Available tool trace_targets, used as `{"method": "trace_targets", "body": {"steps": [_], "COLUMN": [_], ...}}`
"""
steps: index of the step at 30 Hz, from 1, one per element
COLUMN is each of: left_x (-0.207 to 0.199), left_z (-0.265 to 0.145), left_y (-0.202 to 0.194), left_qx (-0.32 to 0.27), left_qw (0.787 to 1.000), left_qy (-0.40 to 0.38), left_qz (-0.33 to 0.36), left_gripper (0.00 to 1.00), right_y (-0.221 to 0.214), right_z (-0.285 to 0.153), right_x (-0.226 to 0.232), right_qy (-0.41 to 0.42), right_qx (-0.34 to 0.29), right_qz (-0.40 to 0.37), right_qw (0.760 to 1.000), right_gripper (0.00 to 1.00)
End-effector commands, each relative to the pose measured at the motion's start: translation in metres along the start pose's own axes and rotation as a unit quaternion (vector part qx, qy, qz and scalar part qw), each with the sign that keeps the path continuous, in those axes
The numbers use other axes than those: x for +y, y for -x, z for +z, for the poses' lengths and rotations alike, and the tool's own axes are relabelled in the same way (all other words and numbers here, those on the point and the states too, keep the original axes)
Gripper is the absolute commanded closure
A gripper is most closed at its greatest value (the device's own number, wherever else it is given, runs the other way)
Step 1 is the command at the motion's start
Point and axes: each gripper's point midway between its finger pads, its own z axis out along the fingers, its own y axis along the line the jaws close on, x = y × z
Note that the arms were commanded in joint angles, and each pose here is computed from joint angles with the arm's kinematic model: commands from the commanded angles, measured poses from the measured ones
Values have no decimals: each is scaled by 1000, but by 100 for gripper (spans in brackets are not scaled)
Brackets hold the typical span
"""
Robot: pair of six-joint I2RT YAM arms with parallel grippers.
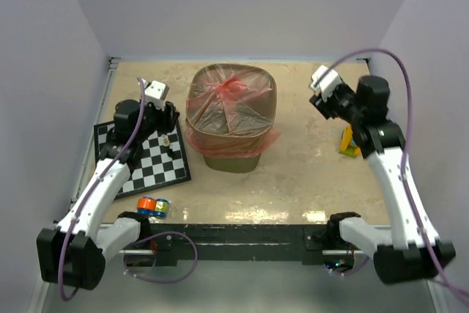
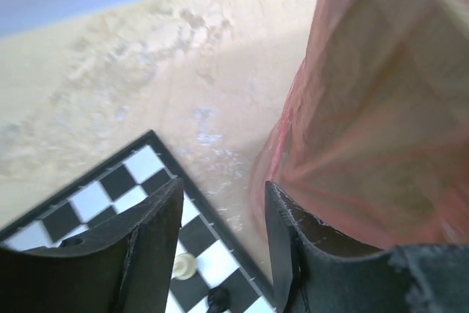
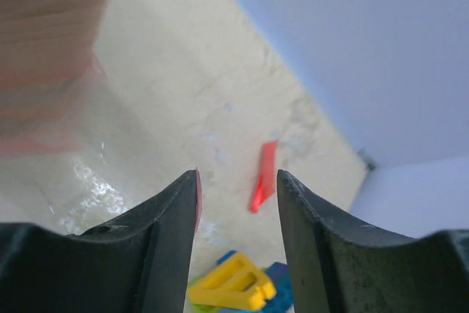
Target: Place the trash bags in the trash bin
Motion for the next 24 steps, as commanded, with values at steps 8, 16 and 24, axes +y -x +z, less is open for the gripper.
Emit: {"method": "trace_targets", "body": {"steps": [8, 16, 24], "left_x": [-42, -69, -70], "left_z": [-84, -79, -42], "left_y": [-29, -74, -67], "left_qx": [-34, -74, -113], "left_qw": [948, 901, 876], "left_qy": [-125, -216, -205], "left_qz": [290, 370, 422], "left_gripper": [35, 20, 0], "right_y": [-38, -27, 7], "right_z": [-73, -52, -1], "right_x": [121, 167, 206], "right_qy": [217, 268, 296], "right_qx": [-90, -155, -156], "right_qz": [-319, -324, -221], "right_qw": [918, 894, 916], "right_gripper": [33, 24, 30]}}
